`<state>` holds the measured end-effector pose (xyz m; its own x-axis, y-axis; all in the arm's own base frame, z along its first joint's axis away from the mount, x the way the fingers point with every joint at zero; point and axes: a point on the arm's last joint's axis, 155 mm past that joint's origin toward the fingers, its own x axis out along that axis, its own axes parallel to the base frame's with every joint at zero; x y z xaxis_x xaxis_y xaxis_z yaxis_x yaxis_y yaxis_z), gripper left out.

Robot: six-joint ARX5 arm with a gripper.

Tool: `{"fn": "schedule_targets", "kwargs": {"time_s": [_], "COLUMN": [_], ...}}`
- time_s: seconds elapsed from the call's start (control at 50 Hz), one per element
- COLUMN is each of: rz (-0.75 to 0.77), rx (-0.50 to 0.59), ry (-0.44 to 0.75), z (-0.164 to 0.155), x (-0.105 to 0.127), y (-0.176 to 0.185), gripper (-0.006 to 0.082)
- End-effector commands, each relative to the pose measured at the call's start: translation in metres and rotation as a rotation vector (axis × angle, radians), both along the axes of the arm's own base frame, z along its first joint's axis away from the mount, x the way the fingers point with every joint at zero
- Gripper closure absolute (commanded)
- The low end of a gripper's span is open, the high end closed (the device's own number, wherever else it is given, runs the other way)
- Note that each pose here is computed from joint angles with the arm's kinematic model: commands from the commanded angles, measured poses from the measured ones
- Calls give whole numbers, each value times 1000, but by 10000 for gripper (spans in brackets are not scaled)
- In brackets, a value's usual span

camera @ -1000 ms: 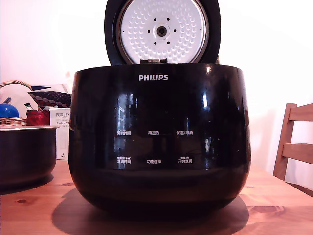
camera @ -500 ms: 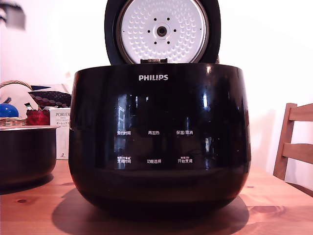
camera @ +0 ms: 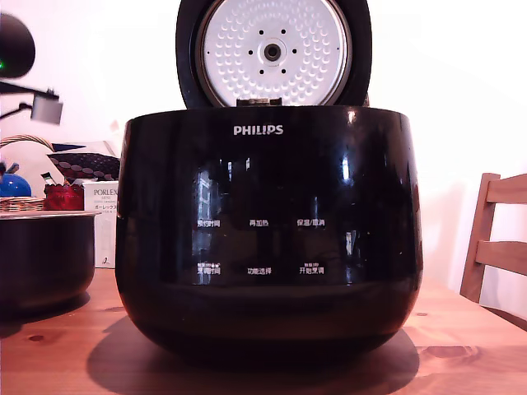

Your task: Pick up the metallic pot next to the rice cooker

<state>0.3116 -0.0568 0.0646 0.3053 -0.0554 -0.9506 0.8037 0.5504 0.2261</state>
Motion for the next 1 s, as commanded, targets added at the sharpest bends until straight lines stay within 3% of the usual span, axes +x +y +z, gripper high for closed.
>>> {"fn": "schedule_targets", "kwargs": {"time_s": [0.0, 0.34, 0.66, 0.98], "rz": [-7, -13, -37, -59], "rx": [-12, -26, -14, 102], "ry": [6, -11, -30, -84], "z": [-3, -1, 7, 42], "x": [2, 5, 7, -4], "y": [-2, -6, -7, 0], "gripper": [405, 795, 791, 791]}}
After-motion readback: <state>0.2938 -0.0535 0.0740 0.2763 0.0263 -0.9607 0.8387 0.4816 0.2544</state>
